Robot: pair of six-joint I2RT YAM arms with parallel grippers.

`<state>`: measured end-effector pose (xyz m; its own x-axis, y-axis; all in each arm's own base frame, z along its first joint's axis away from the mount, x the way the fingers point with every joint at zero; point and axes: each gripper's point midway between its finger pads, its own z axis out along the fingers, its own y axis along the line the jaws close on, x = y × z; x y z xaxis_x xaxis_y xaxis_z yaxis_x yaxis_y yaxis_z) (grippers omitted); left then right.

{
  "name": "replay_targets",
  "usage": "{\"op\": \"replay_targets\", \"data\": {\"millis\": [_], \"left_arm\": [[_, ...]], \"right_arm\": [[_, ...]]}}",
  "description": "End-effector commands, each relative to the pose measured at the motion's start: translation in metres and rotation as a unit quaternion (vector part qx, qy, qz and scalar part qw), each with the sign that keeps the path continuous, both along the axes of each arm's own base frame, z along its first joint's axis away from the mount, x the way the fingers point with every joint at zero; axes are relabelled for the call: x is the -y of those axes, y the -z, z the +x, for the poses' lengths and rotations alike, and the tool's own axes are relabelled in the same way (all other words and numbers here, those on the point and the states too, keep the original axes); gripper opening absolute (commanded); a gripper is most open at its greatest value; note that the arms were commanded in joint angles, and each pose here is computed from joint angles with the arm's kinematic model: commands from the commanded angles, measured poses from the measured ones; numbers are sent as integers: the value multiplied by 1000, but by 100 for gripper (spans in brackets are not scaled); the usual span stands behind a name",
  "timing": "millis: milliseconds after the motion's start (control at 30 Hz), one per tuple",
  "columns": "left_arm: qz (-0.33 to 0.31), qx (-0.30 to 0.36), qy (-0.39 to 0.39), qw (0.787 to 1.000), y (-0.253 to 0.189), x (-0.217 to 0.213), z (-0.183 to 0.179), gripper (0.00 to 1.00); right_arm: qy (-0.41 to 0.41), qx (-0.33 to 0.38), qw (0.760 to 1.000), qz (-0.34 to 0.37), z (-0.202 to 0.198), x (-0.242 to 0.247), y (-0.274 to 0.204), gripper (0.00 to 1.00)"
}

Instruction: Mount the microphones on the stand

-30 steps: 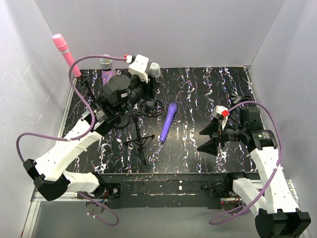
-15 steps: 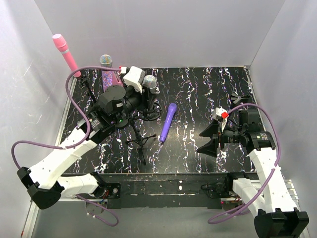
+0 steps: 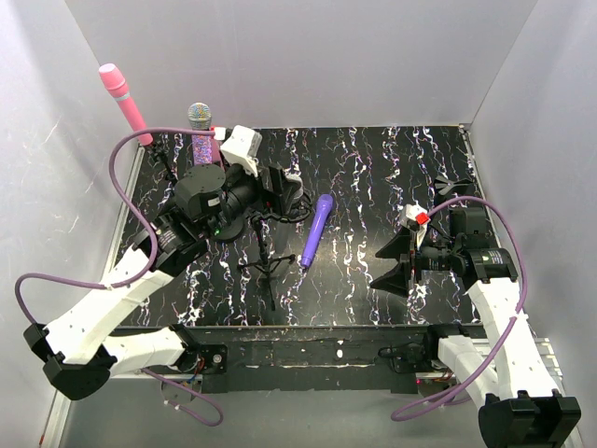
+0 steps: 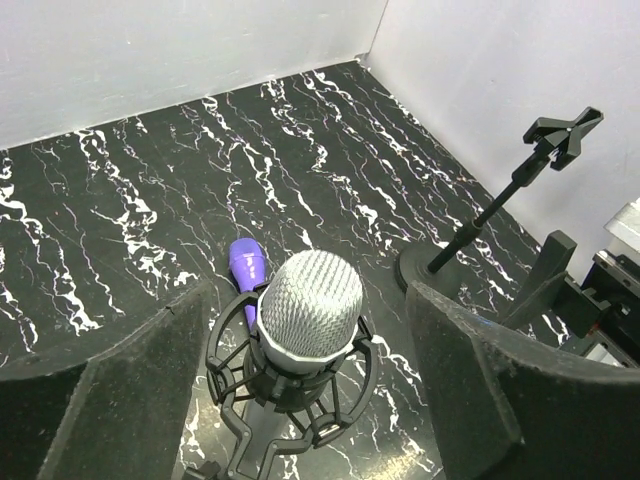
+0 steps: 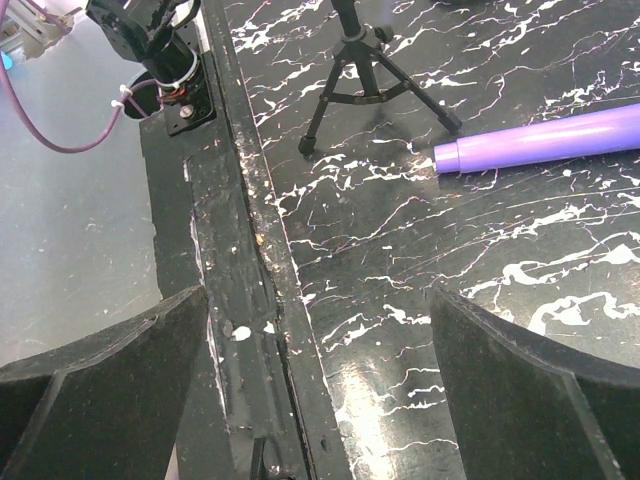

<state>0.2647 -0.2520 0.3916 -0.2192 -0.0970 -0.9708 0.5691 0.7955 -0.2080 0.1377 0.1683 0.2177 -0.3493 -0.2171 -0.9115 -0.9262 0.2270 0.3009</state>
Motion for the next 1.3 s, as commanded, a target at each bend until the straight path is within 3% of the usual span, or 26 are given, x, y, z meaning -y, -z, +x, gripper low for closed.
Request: {"op": "replay_targets", "data": {"millis": [0,233,800,1267], "left_arm": [[-30,14,3,999,-28,-9,-12,82],[-33,15,-3,999,-32,-17,-16,98],[-38,35,19,998,-58,-36,-43,98],[-37,28,19,999,-51,-56,-62,98]], "right_arm": [[-9,20,1000,13,1,-1,-4,98],[-9,19,1000,14,1,-1,-3,98],[-11,19,1000,15,0,-1,-3,98],[-11,21,1000,11,0,0,0,98]]}}
